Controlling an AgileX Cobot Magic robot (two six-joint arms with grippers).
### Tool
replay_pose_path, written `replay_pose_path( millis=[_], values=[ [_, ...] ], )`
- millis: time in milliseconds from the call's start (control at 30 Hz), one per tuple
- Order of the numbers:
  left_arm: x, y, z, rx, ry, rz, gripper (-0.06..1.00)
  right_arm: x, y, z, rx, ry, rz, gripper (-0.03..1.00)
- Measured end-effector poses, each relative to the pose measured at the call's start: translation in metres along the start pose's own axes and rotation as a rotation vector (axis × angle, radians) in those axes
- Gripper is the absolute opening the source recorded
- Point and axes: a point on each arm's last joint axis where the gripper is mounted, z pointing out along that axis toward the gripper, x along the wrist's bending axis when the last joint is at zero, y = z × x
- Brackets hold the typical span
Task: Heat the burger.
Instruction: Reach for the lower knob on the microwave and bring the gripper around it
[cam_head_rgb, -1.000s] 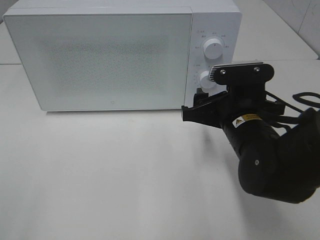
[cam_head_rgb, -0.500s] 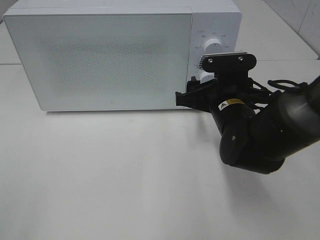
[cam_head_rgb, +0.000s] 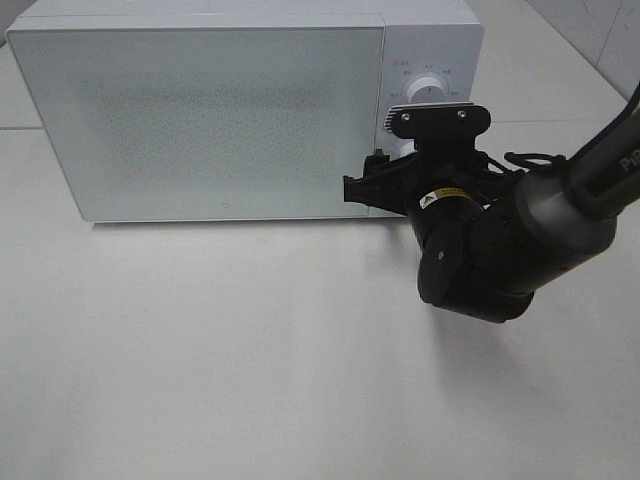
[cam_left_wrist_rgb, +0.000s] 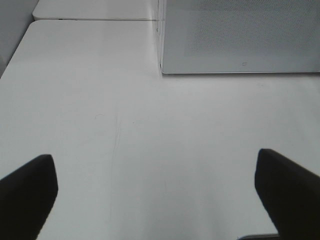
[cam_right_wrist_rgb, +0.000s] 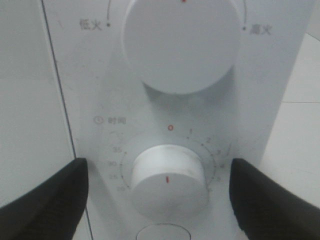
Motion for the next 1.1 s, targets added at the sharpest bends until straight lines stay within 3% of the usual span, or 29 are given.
replay_pose_path(
  millis=[533, 733, 800, 1100],
  values=[
    [0.0, 0.0, 0.0, 0.0, 0.0, 0.0, 0.99, 0.0015, -0.0031, 0.0053, 0.017, -0.002, 0.005, 0.74],
    [0.0, 0.0, 0.0, 0.0, 0.0, 0.0, 0.99, 0.0008, -0.0039, 0.0056, 0.02, -0.008, 0.007, 0.61],
    [0.0, 0.0, 0.0, 0.0, 0.0, 0.0, 0.99, -0.0012, -0.0046, 0.006, 0.019, -0.028, 0.013, 0.43],
    [0.0, 0.0, 0.0, 0.0, 0.0, 0.0, 0.99, -0.0013, -0.0048, 0.0061, 0.015, -0.03, -0.012, 0.43]
  ],
)
